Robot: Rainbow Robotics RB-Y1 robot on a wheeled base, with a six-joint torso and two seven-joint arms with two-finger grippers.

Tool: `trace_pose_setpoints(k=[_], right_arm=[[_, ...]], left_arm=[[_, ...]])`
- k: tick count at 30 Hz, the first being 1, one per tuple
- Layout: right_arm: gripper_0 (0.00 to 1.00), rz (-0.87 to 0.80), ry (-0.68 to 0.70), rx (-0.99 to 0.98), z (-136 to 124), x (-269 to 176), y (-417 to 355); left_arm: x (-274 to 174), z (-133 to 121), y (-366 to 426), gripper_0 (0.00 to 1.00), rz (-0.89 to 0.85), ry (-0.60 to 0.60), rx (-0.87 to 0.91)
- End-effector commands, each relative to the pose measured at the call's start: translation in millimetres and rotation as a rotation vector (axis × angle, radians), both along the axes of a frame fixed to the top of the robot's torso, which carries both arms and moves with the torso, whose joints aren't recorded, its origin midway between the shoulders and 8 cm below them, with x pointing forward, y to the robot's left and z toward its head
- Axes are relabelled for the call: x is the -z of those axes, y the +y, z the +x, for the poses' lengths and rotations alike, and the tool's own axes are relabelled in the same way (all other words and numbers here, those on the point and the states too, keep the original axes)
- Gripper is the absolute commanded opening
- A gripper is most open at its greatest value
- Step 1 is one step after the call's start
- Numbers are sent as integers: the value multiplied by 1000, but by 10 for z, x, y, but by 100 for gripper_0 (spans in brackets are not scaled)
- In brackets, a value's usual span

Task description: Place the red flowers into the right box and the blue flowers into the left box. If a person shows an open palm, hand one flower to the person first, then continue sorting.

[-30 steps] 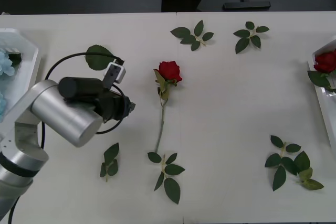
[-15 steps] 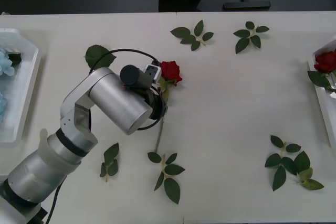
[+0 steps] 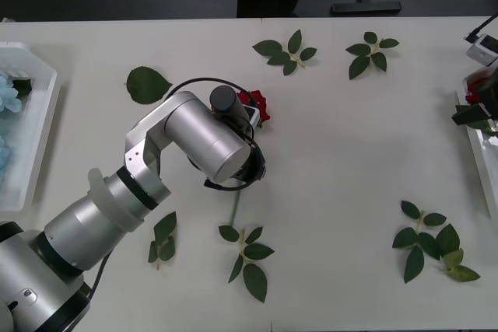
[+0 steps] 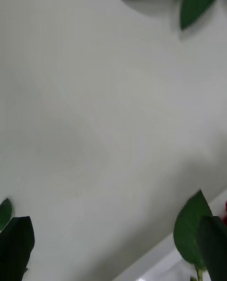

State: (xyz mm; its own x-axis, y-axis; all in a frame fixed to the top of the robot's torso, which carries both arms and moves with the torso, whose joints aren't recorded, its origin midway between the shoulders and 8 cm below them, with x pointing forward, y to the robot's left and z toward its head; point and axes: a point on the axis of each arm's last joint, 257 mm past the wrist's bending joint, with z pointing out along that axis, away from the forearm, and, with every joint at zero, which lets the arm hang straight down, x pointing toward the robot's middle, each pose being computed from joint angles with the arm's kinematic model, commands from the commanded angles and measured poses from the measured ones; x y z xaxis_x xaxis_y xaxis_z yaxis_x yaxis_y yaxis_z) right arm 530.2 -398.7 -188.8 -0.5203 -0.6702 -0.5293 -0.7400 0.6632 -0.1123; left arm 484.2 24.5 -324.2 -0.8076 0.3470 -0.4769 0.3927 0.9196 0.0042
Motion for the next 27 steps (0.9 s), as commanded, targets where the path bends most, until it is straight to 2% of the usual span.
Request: trace_pose_setpoints(k=[1,10,17,27], right_arm=[[100,-33,-84,-161,-139,-243,151],[100,119,-139,-306,-352,-422,816],[100,163,-104,-315,-495,-387,838],[100,168,-93,-296,-526,-277,795]], left_arm=[[-234,128,-375,100,-23,-35,57],[-92,186,-397,100,8,-42,64],[-2,141,-374,100,29,-31,66],[-10,179,-336,100,44,-46,62]])
